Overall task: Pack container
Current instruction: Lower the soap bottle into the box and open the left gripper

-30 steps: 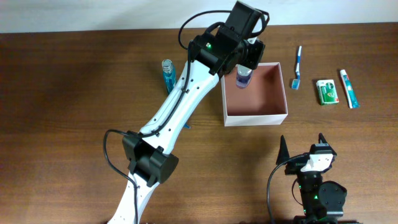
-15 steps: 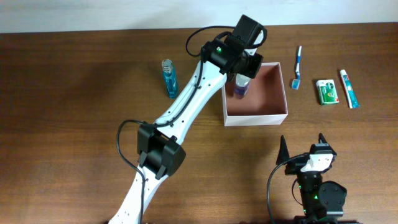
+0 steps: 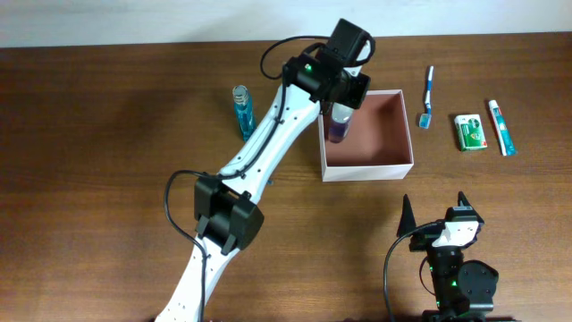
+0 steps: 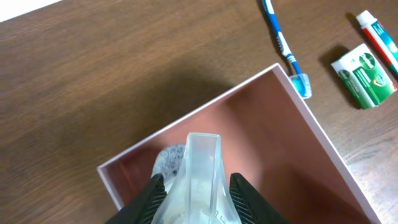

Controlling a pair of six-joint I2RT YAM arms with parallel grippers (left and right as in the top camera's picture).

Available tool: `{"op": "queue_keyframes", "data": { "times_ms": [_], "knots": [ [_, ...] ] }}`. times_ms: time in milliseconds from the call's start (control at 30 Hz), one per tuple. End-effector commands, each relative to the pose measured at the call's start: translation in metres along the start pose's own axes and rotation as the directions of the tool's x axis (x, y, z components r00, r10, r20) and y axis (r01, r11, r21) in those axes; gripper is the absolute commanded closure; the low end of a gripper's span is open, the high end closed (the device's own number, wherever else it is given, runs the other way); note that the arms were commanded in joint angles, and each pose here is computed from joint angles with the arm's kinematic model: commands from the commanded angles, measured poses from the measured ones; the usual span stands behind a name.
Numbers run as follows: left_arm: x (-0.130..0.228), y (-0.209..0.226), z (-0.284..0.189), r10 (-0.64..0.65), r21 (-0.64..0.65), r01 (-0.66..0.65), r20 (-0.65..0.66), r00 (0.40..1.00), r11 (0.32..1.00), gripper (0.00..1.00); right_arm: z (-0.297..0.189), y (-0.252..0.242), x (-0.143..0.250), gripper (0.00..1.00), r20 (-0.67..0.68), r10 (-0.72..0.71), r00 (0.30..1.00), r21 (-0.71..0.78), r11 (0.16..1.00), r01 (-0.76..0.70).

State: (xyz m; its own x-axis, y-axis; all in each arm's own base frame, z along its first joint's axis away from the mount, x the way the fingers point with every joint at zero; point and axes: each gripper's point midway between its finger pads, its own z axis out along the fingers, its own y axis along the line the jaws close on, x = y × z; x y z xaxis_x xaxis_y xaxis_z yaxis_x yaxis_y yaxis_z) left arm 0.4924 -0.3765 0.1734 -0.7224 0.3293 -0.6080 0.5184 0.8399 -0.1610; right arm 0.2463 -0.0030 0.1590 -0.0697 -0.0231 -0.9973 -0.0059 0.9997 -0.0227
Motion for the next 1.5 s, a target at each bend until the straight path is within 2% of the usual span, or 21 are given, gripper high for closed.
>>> {"op": "queue_keyframes", "data": {
  "times_ms": [0, 167, 600, 900, 1167, 1233, 1467],
  "knots": [
    [-0.011, 0.012, -0.005, -0.021, -0.005, 0.022, 0.031, 0.999, 1.0, 0.65, 0.0, 0.002, 0.001, 0.01, -0.001, 0.004, 1.0, -0.009, 1.0, -0.004],
    [-0.011, 0.012, -0.005, -0.022, -0.005, 0.022, 0.031, 0.999, 1.0, 0.65, 0.0, 0.002, 0.001, 0.01, -0.001, 0.004, 1.0, -0.009, 1.0, -0.004],
    [-0.008, 0.017, -0.005, -0.205, -0.03, 0.206, 0.027, 0.978, 0.978, 0.65, 0.0, 0.002, 0.001, 0.01, -0.001, 0.004, 1.0, -0.009, 1.0, -0.004],
    [-0.004, 0.027, -0.006, -0.239, -0.086, 0.241, 0.031, 0.97, 0.967, 0.65, 0.0, 0.002, 0.001, 0.01, -0.001, 0.004, 1.0, -0.009, 1.0, -0.004],
    [-0.004, 0.027, -0.006, -0.239, -0.085, 0.241, 0.031, 0.97, 0.967, 0.64, 0.0, 0.002, 0.001, 0.01, -0.001, 0.004, 1.0, -0.009, 1.0, -0.004],
    [-0.004, 0.027, -0.006, -0.239, -0.085, 0.241, 0.031, 0.971, 0.967, 0.49, 0.0, 0.002, 0.001, 0.01, -0.001, 0.004, 1.0, -0.009, 1.0, -0.004],
    [-0.004, 0.027, -0.006, -0.239, -0.085, 0.241, 0.031, 0.971, 0.967, 0.49, 0.0, 0.002, 0.001, 0.01, -0.001, 0.004, 1.0, -0.009, 1.0, -0.004]
  ]
}}
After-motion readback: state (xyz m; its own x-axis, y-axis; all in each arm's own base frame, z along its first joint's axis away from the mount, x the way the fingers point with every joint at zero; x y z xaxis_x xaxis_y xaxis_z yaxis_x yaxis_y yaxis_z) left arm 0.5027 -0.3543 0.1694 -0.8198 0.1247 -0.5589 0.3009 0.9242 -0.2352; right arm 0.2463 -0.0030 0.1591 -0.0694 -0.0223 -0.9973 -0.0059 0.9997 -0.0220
